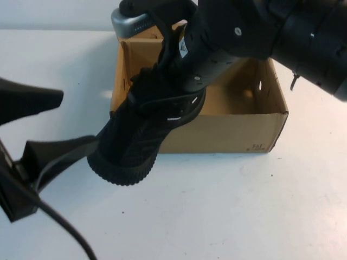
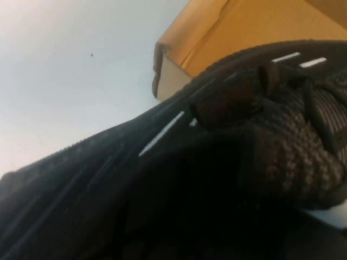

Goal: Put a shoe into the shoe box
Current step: Hand over the shoe

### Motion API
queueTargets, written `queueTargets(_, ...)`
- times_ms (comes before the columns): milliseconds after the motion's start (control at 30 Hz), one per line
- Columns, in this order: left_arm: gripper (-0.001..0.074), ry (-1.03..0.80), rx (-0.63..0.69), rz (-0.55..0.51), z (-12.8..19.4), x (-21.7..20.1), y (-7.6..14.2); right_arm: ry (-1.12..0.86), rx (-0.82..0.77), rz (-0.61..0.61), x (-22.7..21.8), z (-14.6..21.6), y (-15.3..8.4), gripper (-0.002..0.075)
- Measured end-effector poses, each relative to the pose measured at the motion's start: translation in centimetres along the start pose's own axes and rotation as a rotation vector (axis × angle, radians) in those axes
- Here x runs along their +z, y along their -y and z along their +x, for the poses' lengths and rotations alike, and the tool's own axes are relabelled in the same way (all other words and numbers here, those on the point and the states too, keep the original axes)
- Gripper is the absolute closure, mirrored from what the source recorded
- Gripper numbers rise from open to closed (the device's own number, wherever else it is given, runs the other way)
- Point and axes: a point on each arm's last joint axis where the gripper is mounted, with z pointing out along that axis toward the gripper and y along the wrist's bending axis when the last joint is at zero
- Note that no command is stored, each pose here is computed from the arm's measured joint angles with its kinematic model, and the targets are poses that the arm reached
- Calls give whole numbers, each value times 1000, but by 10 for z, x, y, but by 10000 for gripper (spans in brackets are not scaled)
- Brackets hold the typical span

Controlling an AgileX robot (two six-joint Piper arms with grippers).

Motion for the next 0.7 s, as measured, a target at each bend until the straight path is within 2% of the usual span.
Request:
queueTargets(167,232,-61,30,29,-6,15,-7,12,58,18,-1,-9,14,688)
queueTargets(367,232,-73,72,62,-7,35,-5,-25,98,52,4,-12,29,688)
queueTargets(700,232,-70,42,9,-11,74,-1,-49,117,28,8,-10,30,688)
